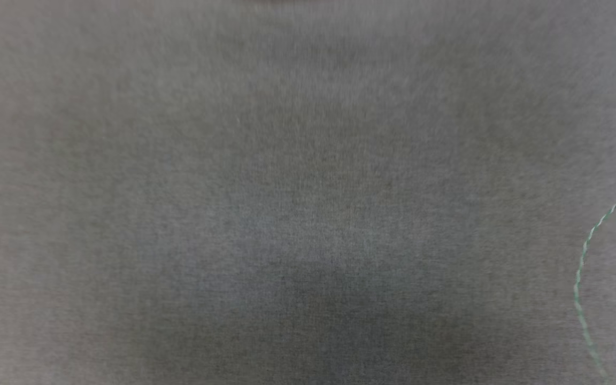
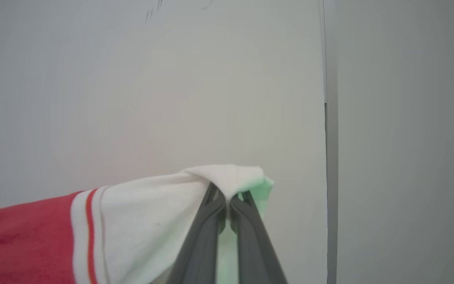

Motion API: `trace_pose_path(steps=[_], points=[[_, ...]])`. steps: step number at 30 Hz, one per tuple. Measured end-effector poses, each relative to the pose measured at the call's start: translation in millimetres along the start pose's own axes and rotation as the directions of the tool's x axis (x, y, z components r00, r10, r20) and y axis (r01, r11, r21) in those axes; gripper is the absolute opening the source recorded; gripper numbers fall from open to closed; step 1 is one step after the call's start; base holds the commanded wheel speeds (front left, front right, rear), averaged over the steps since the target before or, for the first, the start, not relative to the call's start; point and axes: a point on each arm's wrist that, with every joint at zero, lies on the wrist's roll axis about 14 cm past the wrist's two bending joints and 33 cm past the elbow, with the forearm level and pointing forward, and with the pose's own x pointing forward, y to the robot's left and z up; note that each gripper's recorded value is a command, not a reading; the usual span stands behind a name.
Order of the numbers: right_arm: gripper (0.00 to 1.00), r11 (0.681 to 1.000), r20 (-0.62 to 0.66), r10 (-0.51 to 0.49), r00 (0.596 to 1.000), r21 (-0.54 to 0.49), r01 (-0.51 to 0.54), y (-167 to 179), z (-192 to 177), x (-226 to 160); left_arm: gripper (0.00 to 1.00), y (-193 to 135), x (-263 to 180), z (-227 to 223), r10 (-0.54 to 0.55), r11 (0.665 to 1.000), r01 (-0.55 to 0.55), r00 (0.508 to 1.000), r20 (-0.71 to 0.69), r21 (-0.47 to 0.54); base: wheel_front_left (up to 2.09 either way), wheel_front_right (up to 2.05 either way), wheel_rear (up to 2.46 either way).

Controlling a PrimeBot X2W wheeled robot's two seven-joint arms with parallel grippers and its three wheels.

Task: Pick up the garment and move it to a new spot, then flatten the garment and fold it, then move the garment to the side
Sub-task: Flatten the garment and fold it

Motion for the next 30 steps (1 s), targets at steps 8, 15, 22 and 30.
trace_pose_path(steps=[8, 15, 22, 30], points=[[0.0, 0.999, 0.004, -0.021, 1.0, -0.038, 0.022, -7, -84, 17, 0.0, -31, 52, -56, -0.028, 0.999, 0.03, 0.997, 0.07, -0.034, 0.0, 0.0, 0.0], [0.0, 0.999, -0.074, -0.038, 0.997, 0.002, 0.038, -3, -158, 7, 0.0, -45, 64, -132, -0.044, 0.995, 0.041, 0.999, -0.029, -0.094, 0.0, 0.0, 0.0], [0.0, 0.998, -0.259, 0.039, 0.965, 0.062, -0.024, 31, -206, -21, 0.0, -43, 28, -205, -0.063, 0.991, 0.031, 0.964, -0.259, -0.126, 0.0, 0.0, 0.0], [0.0, 0.99, -0.483, 0.105, 0.87, 0.13, -0.047, 59, -210, -72, 0.0, -29, -48, -241, -0.072, 0.985, -0.016, 0.867, -0.492, -0.172, 0.0, 0.0, 0.0]])
